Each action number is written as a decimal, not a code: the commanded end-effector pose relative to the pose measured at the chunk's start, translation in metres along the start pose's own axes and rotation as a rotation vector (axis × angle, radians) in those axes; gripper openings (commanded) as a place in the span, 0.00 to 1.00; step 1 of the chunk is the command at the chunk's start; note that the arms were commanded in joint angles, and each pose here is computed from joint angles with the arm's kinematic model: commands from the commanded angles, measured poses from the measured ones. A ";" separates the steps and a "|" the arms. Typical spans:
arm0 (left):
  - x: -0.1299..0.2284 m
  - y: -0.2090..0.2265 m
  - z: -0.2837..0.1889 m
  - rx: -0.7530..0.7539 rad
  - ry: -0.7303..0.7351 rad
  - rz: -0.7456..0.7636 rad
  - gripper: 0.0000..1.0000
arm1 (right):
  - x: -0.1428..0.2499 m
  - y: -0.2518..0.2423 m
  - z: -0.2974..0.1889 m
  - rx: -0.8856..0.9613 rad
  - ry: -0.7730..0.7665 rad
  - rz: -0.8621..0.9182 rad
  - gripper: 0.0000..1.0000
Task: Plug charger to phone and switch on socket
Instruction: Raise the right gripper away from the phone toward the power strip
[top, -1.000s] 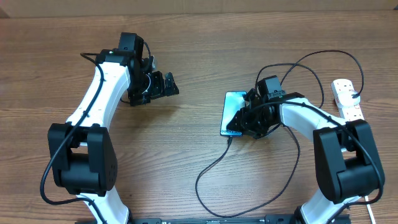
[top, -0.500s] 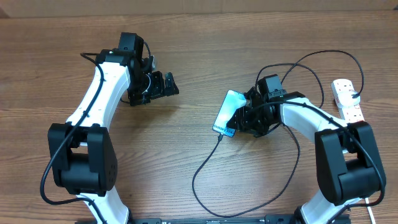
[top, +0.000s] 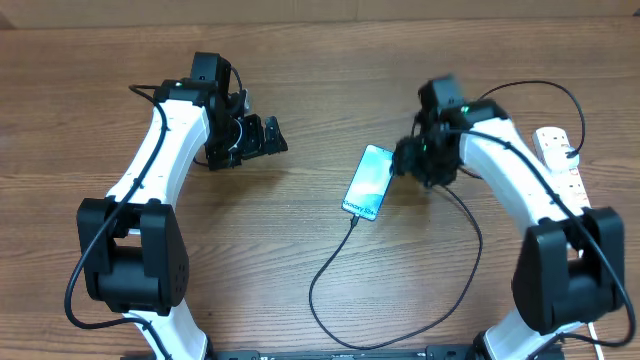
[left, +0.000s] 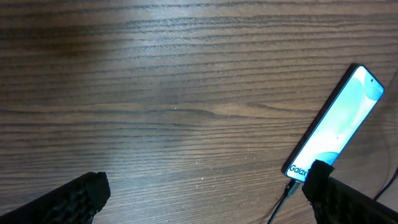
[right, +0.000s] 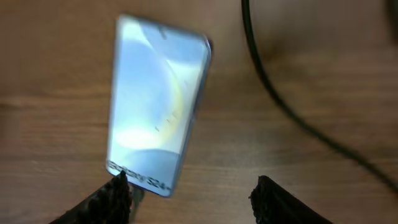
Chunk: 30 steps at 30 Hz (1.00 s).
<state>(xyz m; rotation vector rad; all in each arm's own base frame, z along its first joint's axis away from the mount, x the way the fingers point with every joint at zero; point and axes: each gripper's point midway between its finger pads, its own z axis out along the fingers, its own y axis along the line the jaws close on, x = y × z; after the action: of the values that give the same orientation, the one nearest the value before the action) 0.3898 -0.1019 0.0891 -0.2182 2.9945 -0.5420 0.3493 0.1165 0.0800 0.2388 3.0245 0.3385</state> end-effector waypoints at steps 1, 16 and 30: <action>-0.001 -0.001 -0.003 -0.003 -0.011 0.002 1.00 | -0.018 -0.001 -0.024 0.033 -0.095 -0.011 0.63; -0.001 -0.001 -0.003 -0.003 -0.011 0.002 1.00 | -0.014 -0.014 0.026 0.033 -0.116 -0.007 0.16; -0.001 -0.001 -0.003 -0.003 -0.011 0.002 1.00 | -0.010 -0.028 0.084 -0.033 -0.266 -0.035 0.04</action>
<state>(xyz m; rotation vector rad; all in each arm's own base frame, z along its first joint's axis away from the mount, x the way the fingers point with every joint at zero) 0.3899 -0.1018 0.0891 -0.2182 2.9941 -0.5415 0.3677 0.1093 0.0019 0.2058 2.7612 0.3360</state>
